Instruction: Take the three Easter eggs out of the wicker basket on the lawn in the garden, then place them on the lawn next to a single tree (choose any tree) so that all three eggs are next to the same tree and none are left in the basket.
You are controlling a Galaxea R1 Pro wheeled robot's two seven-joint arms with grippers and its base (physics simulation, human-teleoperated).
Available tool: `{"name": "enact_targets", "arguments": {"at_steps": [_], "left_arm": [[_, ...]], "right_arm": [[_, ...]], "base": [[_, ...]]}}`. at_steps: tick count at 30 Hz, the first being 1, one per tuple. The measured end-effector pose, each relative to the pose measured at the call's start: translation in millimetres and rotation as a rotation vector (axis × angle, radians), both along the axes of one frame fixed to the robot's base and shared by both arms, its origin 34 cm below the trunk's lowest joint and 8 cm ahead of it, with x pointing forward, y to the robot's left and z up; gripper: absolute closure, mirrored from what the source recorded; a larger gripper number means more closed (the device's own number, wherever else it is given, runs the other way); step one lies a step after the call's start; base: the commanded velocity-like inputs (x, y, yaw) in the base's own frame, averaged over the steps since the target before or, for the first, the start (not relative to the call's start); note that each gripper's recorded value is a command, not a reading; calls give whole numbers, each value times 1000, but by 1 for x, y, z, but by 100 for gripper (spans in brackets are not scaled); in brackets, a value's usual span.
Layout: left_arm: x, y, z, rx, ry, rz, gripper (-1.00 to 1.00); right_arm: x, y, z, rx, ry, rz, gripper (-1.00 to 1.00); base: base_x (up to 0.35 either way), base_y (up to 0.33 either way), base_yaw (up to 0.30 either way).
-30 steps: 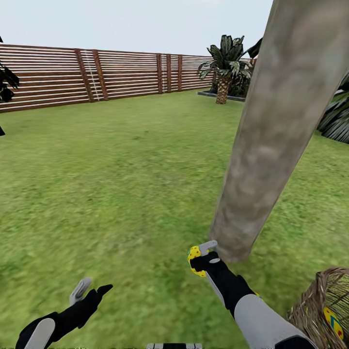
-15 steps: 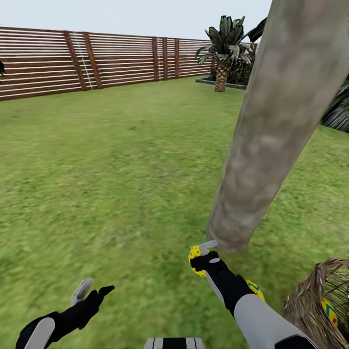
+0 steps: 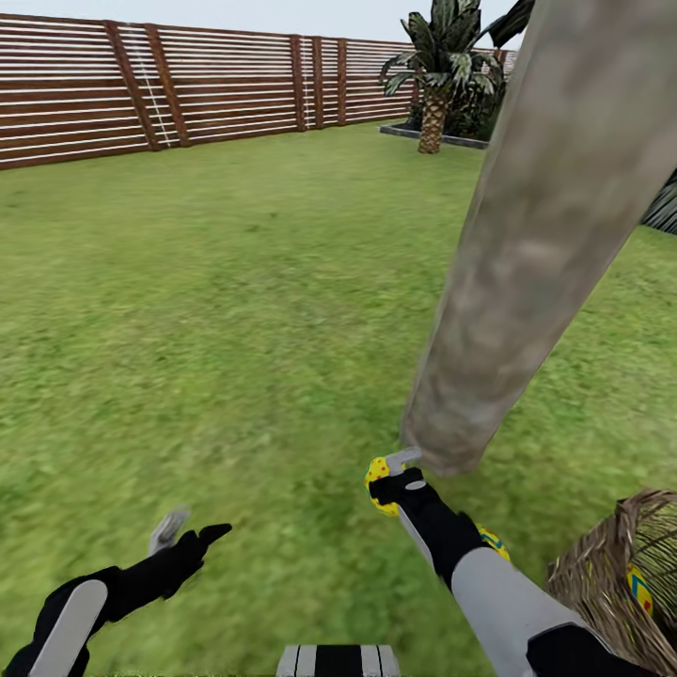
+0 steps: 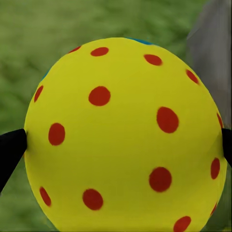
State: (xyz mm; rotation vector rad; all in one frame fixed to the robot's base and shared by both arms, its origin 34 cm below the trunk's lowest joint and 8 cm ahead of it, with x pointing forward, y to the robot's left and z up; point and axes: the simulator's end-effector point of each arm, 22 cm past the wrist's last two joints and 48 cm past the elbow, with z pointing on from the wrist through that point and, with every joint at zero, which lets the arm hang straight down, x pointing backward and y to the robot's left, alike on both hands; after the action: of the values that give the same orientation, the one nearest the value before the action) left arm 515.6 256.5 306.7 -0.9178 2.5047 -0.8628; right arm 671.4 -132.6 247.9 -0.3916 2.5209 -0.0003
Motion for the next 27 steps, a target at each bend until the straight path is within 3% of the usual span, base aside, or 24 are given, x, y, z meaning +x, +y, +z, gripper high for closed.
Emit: {"name": "enact_targets", "arguments": {"at_steps": [4,18,27], "left_arm": [[11,-8,6,-12,-15,-28,-100],[-3,-13,-20,-24,45,-29,-100],[-11,-13,-37,-24,82,-29,-100]], "right_arm": [[8,0,-3,0,1,-1,100],[-5,0,-36,1,51,-1,100],[-6,2,-53,17,38,0,100]], "base": [[0,0,0],[0,0,-12],[0,0,-56]]}}
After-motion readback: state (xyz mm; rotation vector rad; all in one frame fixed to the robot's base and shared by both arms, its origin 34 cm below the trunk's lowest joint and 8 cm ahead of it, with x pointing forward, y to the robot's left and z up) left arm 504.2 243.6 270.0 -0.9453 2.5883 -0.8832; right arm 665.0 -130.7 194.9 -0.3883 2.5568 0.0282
